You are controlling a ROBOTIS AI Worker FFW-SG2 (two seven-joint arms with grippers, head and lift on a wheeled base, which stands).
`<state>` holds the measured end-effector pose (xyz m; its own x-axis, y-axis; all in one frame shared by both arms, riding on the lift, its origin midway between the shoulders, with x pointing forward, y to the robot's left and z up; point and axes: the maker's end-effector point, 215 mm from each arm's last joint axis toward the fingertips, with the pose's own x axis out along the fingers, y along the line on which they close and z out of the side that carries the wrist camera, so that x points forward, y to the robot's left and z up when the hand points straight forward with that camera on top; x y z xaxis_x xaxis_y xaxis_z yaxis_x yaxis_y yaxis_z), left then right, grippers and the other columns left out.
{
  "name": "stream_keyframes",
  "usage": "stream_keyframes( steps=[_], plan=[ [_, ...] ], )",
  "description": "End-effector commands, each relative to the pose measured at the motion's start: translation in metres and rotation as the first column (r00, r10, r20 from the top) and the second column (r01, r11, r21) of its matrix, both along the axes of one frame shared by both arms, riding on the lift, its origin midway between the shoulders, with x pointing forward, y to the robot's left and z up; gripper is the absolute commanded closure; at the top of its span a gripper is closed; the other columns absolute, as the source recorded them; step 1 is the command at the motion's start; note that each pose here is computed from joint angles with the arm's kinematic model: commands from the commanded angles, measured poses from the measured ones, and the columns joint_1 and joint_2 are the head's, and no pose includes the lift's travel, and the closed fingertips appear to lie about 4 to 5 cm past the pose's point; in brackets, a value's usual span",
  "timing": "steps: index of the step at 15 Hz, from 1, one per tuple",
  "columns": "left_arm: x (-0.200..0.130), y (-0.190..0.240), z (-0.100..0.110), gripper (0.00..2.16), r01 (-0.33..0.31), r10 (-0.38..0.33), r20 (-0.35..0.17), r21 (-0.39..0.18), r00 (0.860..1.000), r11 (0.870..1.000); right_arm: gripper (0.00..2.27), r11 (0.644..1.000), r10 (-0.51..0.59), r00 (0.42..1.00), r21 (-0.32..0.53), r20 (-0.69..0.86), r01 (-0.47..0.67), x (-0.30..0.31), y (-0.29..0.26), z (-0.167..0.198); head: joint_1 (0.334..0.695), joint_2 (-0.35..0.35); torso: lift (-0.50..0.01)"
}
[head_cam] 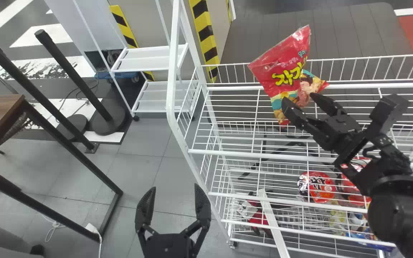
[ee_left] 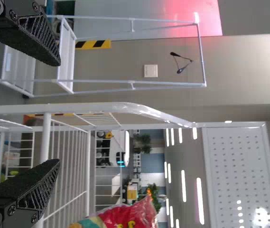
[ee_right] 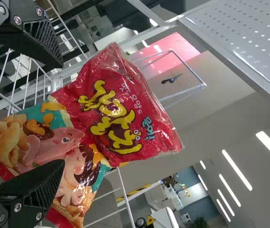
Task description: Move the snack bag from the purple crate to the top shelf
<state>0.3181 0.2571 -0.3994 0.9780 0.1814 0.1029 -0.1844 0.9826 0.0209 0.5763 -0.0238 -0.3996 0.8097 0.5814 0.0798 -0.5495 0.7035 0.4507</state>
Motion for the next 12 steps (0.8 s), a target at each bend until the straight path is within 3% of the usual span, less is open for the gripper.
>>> stream_keyframes(
  steps=[1,5,9,12],
  plan=[
    [-0.005,-0.005,0.017,0.08,0.012,-0.011,0.049,-0.02,0.999,1.0,0.12,1.0,-0.011,1.0,0.017,-0.02,0.011,-0.008,-0.007,-0.005,0.695,0.287,0.001],
    [-0.015,-0.034,0.041,0.09,0.036,-0.031,0.111,-0.037,0.993,0.999,0.13,0.997,-0.077,0.997,0.018,-0.017,0.078,-0.022,-0.052,-0.008,0.695,0.262,0.001],
    [-0.002,-0.076,0.027,0.09,0.084,-0.084,0.02,-0.025,0.996,0.996,0.13,0.994,-0.112,0.994,0.013,0.005,0.112,-0.047,-0.088,0.003,0.695,0.164,0.001],
    [0.007,-0.087,0.031,0.1,0.095,-0.094,0.01,-0.012,0.995,0.995,0.13,0.986,-0.165,0.986,0.003,0.036,0.165,-0.077,-0.133,0.014,0.695,0.101,0.001]
  ],
)
